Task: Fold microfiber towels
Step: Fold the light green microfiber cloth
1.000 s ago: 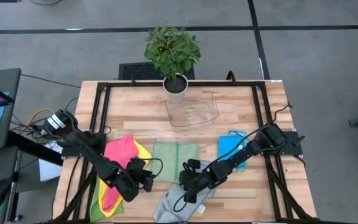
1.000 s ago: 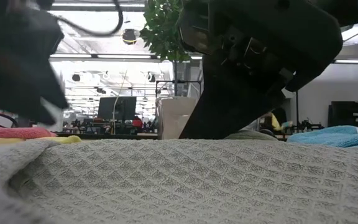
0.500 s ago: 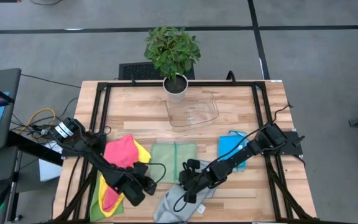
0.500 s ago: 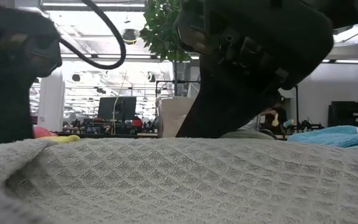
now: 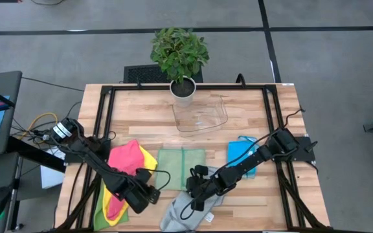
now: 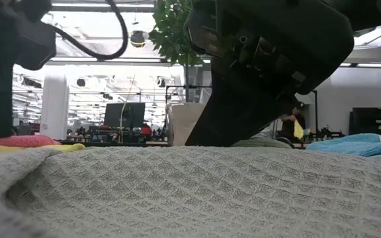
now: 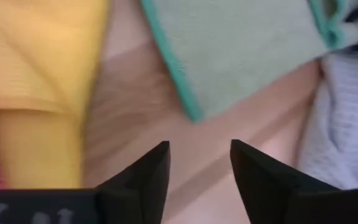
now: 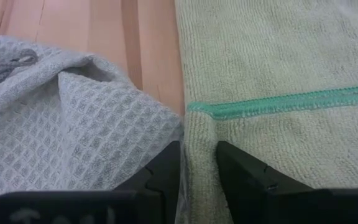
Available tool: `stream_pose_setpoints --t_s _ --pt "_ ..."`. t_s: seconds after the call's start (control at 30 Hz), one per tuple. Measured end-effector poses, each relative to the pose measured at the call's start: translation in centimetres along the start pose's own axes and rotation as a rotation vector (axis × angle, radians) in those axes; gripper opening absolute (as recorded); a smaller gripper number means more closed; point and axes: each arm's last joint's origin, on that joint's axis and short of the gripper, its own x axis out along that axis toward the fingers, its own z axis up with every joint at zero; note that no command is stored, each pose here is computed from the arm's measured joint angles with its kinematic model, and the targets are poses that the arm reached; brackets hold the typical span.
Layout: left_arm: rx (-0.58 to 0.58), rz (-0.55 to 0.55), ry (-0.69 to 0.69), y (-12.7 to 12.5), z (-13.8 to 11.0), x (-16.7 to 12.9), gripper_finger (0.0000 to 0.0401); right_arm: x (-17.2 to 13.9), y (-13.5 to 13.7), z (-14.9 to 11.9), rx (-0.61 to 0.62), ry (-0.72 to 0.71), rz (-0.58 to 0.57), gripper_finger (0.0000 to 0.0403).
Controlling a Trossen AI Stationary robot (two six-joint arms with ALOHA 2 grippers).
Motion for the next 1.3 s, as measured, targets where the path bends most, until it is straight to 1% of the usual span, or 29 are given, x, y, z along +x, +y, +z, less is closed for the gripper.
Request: stream_pose_setpoints --t_s 0.1,0.23,0.33,0.43,0.57,0.67,0.77,0.9,1.0,1.1,1.2,1.3 --pt "-0.025 -0.041 0.013 -0.5 0.1 0.1 0.0191 0.0 0.0 0.0 -0.006 -0.001 0.0 0.0132" --pt "-0.076 0.014 -0.012 -0.2 1.0 0.5 0.0229 0.0 0.0 0.0 -0.008 -0.002 0.0 0.0132" --pt "-0.123 0.053 -0.016 0.0 1.5 1.1 0.0247 0.0 0.0 0.1 -0.007 -0.005 0.001 0.0132" --pt "-0.169 0.031 -0.003 -0.2 1.6 2.0 0.0255 0.0 0.0 0.1 -0.01 -0.009 0.003 0.0132" --pt "-0.181 0.032 0.011 -0.3 1.3 3.1 0.0257 0.0 -0.1 0.3 -0.007 -0.015 0.003 0.0132" --pt "-0.243 0.046 -0.007 -0.2 1.3 3.1 0.0257 0.1 -0.3 0.4 -0.001 -0.022 0.003 0.0132" --pt "-0.299 0.056 -0.012 -0.1 1.5 3.1 0.0245 0.1 -0.3 0.5 0.002 -0.028 0.005 0.0132" --pt "-0.27 0.019 -0.009 -0.4 1.5 3.3 0.02 0.2 -0.6 0.6 0.007 -0.03 0.0 0.0132" --pt "-0.305 0.033 -0.005 -0.3 1.5 3.4 0.0164 0.2 -0.6 0.7 0.008 -0.03 -0.001 0.0132" --pt "-0.3 0.04 -0.005 -0.3 1.5 3.4 0.0133 0.2 -0.6 0.7 0.008 -0.029 0.0 0.0132" --pt "-0.293 0.043 -0.007 -0.2 1.5 3.5 0.0111 0.2 -0.6 0.7 0.008 -0.029 0.001 0.0132" --pt "-0.298 0.04 -0.017 -0.2 1.7 3.5 0.0096 0.2 -0.6 0.7 0.015 -0.028 0.002 0.0132"
